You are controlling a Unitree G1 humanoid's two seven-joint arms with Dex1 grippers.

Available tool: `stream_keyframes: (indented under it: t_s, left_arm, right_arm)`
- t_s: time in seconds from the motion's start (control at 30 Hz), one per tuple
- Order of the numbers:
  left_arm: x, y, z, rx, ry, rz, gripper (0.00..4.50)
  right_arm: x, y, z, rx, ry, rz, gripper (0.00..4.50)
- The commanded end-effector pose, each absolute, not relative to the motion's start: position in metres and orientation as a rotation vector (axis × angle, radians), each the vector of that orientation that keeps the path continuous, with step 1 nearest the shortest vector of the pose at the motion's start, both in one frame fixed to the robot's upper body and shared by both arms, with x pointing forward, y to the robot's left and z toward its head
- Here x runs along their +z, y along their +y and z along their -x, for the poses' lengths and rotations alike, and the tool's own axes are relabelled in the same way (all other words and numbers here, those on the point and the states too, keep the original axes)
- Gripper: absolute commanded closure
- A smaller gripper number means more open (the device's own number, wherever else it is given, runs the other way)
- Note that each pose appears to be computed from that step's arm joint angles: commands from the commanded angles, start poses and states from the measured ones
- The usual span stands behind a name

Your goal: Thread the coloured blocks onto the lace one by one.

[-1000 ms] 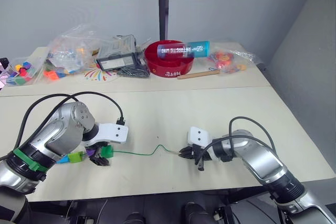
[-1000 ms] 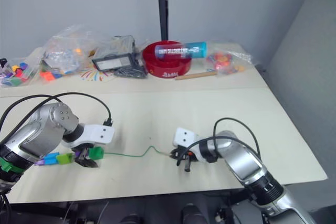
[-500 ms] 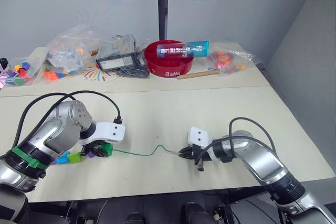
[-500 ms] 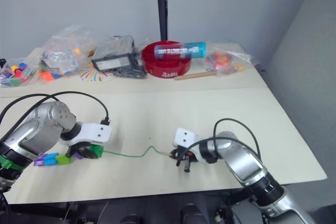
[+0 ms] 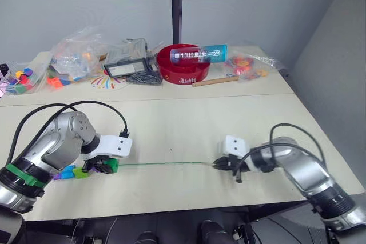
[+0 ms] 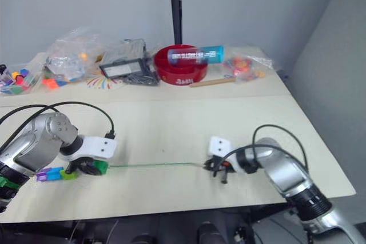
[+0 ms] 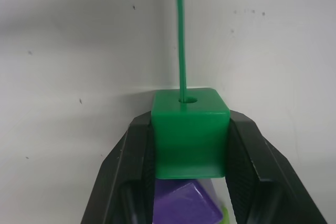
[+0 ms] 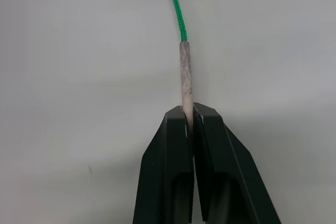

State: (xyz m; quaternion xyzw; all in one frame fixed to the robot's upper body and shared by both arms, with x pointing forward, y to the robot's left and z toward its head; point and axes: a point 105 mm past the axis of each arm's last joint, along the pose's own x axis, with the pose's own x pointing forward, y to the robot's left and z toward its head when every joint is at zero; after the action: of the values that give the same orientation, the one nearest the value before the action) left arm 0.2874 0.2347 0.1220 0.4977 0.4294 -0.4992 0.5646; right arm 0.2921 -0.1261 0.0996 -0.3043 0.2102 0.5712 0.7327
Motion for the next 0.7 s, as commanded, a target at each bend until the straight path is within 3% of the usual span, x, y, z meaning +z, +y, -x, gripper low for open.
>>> stream_keyframes:
  t_s: [0.03,0.3,0.7]
  left_arm:
    - [0.109,0.258,-0.275,-1.165,1.119,-1.144,3.30]
    - [0.107,0.302,-0.269,-1.051,1.181,-1.147,3.30]
    - [0.097,0.330,-0.258,-1.010,1.202,-1.139,3.30]
  right_arm:
    - [0.103,-0.139,-0.291,1.243,0.461,0.684,4.50]
    - [0.092,-0.170,-0.283,1.166,0.531,0.684,4.50]
    - [0.091,-0.161,-0.285,1.179,0.506,0.689,4.50]
